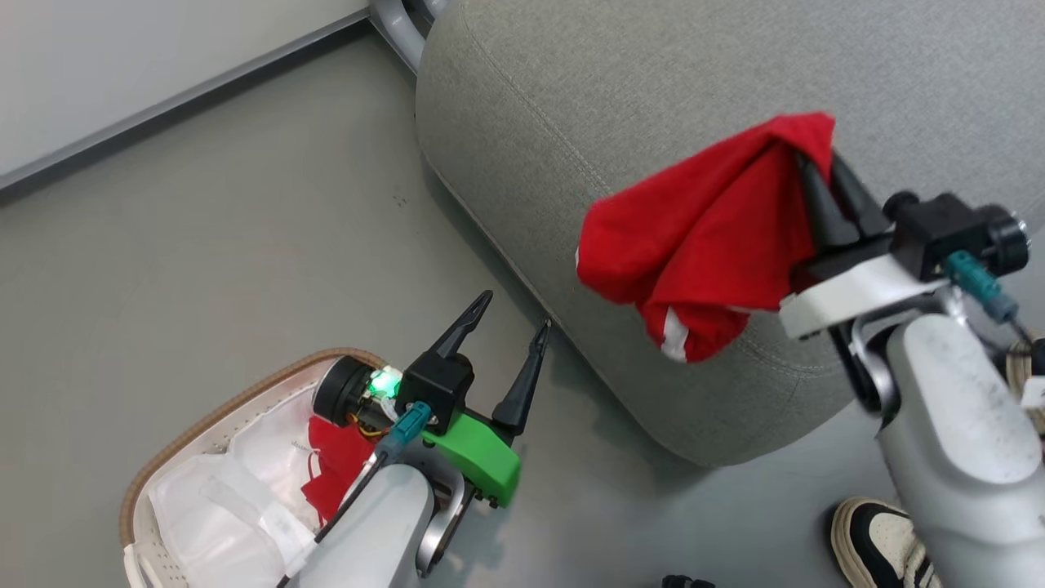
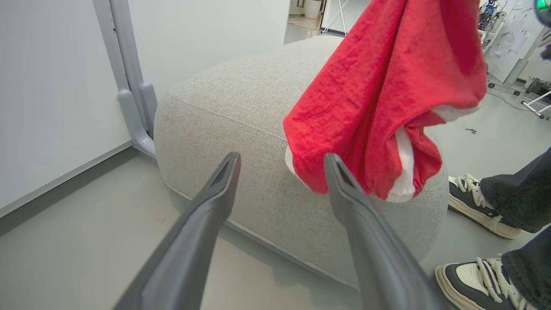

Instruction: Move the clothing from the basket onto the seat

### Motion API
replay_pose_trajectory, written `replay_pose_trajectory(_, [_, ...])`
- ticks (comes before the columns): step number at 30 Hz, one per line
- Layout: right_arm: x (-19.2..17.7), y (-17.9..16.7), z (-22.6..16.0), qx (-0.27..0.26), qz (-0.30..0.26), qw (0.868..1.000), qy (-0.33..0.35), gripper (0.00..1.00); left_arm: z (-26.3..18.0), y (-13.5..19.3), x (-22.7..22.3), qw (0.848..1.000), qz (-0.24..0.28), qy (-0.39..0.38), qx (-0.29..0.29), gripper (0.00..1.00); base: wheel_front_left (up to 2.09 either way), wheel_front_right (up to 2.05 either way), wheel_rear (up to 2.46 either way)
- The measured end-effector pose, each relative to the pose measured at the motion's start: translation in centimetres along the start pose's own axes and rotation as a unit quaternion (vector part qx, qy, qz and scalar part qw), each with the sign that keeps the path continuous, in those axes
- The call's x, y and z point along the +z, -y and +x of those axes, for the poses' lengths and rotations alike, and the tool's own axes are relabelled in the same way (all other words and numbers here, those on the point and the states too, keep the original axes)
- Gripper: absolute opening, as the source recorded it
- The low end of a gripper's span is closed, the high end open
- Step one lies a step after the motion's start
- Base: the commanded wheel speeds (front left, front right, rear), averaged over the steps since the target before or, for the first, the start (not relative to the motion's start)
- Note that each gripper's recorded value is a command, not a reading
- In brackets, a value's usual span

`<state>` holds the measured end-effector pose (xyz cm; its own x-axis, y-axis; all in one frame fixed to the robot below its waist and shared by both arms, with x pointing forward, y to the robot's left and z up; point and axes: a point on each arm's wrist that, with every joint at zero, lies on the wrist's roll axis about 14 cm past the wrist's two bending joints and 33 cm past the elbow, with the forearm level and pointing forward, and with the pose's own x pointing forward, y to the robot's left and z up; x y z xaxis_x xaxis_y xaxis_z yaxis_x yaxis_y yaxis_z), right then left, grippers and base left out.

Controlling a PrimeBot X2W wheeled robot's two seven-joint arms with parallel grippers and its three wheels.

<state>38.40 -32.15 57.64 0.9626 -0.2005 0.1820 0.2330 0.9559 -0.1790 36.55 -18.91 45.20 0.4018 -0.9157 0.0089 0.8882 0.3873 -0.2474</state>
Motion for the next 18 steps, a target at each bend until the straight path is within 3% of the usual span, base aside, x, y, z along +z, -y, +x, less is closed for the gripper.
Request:
replay_pose_trajectory(10, [2.1,5.7,7.4,-0.018,-0.129,0.991,0.011,0.00,-0.9,-4.0,-3.5,0.999,-0.014,-0.029,0.035,1.00,0.00,0.00,0.00])
replay_pose_trajectory(18, [-0.7,10.1,11.6,-0.069,-0.175,0.982,-0.037,0.00,-2.3,-8.1,-5.9,0.996,-0.023,-0.044,0.075,1.00,0.00,0.00,0.00])
